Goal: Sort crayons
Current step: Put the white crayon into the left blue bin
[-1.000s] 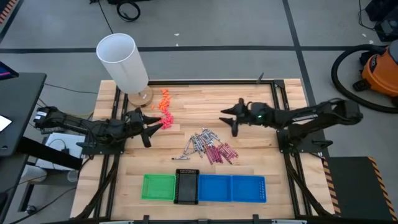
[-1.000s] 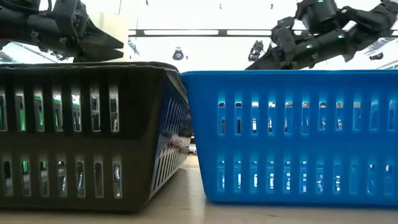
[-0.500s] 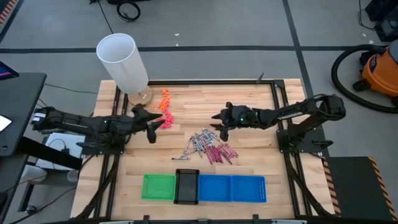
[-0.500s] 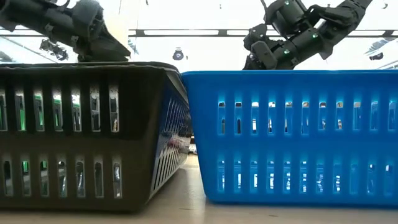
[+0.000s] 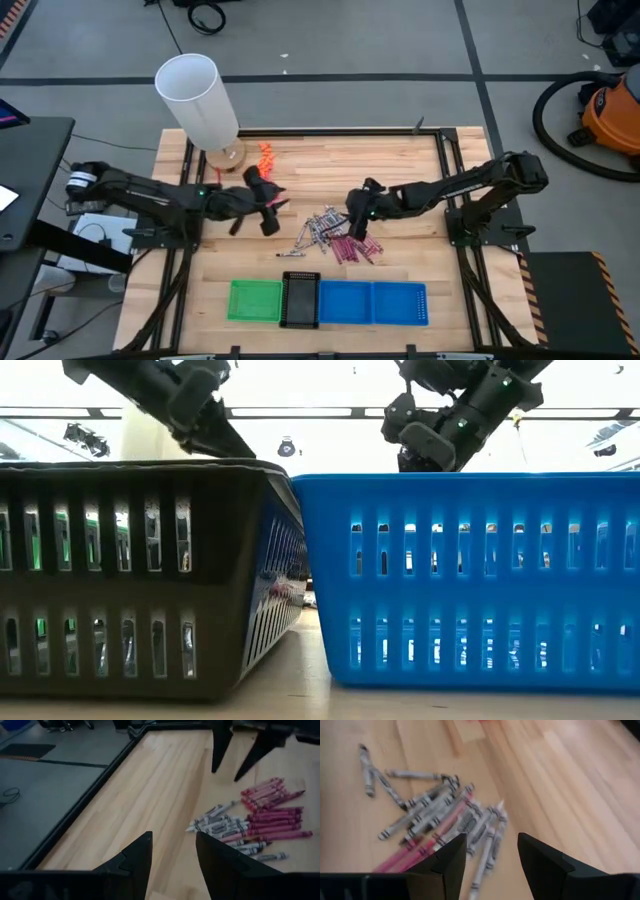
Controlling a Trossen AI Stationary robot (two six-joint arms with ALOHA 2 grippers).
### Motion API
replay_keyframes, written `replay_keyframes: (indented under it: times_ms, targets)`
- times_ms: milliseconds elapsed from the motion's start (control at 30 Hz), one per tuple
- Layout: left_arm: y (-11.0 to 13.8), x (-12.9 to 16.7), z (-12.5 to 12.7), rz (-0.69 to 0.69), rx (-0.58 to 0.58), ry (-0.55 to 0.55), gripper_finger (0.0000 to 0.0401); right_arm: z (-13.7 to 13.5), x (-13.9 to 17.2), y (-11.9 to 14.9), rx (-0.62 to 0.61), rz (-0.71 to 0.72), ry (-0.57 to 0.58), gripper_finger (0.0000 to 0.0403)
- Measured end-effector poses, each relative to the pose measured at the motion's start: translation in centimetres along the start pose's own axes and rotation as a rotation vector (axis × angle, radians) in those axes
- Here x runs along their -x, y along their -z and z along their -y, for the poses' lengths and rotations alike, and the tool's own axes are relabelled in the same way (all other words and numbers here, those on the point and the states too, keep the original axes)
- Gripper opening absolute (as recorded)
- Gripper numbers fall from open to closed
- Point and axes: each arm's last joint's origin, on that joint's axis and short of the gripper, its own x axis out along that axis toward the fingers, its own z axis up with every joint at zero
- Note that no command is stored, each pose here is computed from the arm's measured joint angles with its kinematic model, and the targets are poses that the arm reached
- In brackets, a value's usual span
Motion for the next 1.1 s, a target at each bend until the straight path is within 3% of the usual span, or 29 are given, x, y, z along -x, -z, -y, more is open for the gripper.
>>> replay_keyframes:
  times_ms: [200,367,733,1100]
  targets:
    - [1.1,-1.7,0.9,-0.084,-0.041,0.006,0.0162,-2.5,-1.0,-0.6,0.058,-0.013,-0.036,0.0190]
    - [1.3,-2.0,1.2,-0.102,0.030,0.015,0.0162,-3.6,-2.0,-0.9,0.108,-0.072,-0.029,0.0190]
    - [2.1,-1.1,2.4,-0.163,0.070,0.062,0.0162,-2.4,-2.5,0.5,0.065,-0.312,0.079,0.0190]
    - [2.1,-1.2,2.3,-0.167,0.069,0.056,0.0162,-2.3,-5.2,1.9,0.044,-0.389,0.102,0.0190]
